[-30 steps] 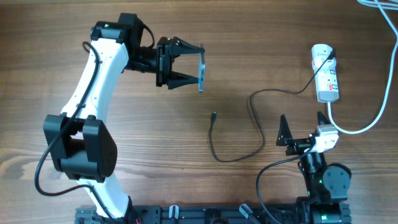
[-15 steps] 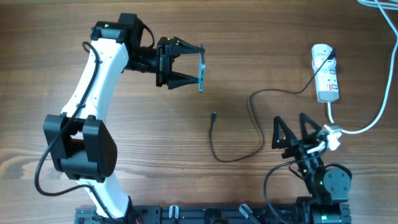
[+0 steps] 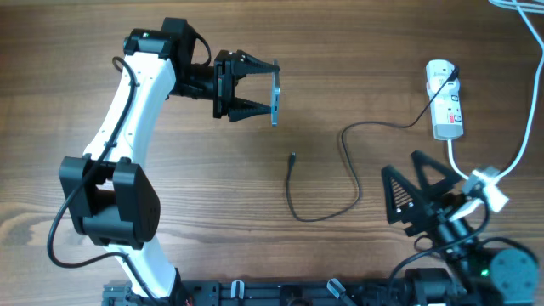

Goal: Plug charger to phone and switch on socket
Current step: 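Swing the right gripper toward the phone held by the left gripper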

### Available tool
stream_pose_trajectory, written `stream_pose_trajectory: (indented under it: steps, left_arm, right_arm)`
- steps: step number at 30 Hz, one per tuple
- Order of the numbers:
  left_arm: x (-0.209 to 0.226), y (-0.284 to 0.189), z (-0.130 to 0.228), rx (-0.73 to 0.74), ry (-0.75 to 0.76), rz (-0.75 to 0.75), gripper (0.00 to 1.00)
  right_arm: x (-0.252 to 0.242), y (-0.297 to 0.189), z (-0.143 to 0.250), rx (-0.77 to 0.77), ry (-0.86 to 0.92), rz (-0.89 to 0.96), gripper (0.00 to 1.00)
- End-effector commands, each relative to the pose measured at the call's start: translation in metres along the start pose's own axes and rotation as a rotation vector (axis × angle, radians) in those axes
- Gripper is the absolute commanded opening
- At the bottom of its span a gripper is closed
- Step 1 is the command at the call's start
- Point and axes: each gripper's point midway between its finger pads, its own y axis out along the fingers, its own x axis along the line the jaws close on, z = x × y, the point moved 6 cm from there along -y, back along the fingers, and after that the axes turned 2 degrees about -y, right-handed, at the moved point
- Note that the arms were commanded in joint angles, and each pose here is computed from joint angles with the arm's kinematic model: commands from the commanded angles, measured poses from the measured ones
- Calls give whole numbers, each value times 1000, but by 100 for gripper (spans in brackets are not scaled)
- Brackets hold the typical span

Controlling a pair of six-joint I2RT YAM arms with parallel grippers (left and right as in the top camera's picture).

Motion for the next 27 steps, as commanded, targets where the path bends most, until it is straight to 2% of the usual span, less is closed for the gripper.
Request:
stream_pose_trajectory:
  steps: [1,5,8,10,11,15,18,22,23,27]
  left_arm:
    - [-14,-2,18,32,52,46,59]
    - [-14,-2,18,32,52,46,59]
    - [-14,-2,18,32,52,46,60]
    - [-14,-2,18,32,52,46,60]
    - [-14,-2,18,32,51,46,60]
    - [-13,-2,19,32,32,46,60]
    - [-12,-2,20,32,18,45,60]
    - [-12,-2,20,32,19,45,59]
    - [-12,-2,20,32,19,45,59]
    - [-12,-2,20,32,19,45,59]
  right_arm:
    - [9,4,-39,109,-159,170,100]
    - [19,14,-48,238,-42,171,100]
    - [34,25,-42,324,-10,-1,100]
    - [41,28,-41,364,-10,-84,91]
    - [40,30,-41,370,18,-70,88]
    - [36,31,-44,390,35,-6,87]
    - [28,28,-52,433,22,139,88]
    - [14,22,-64,534,1,374,96]
    - [13,23,-67,572,-24,393,100]
    - [22,34,-71,630,27,328,100]
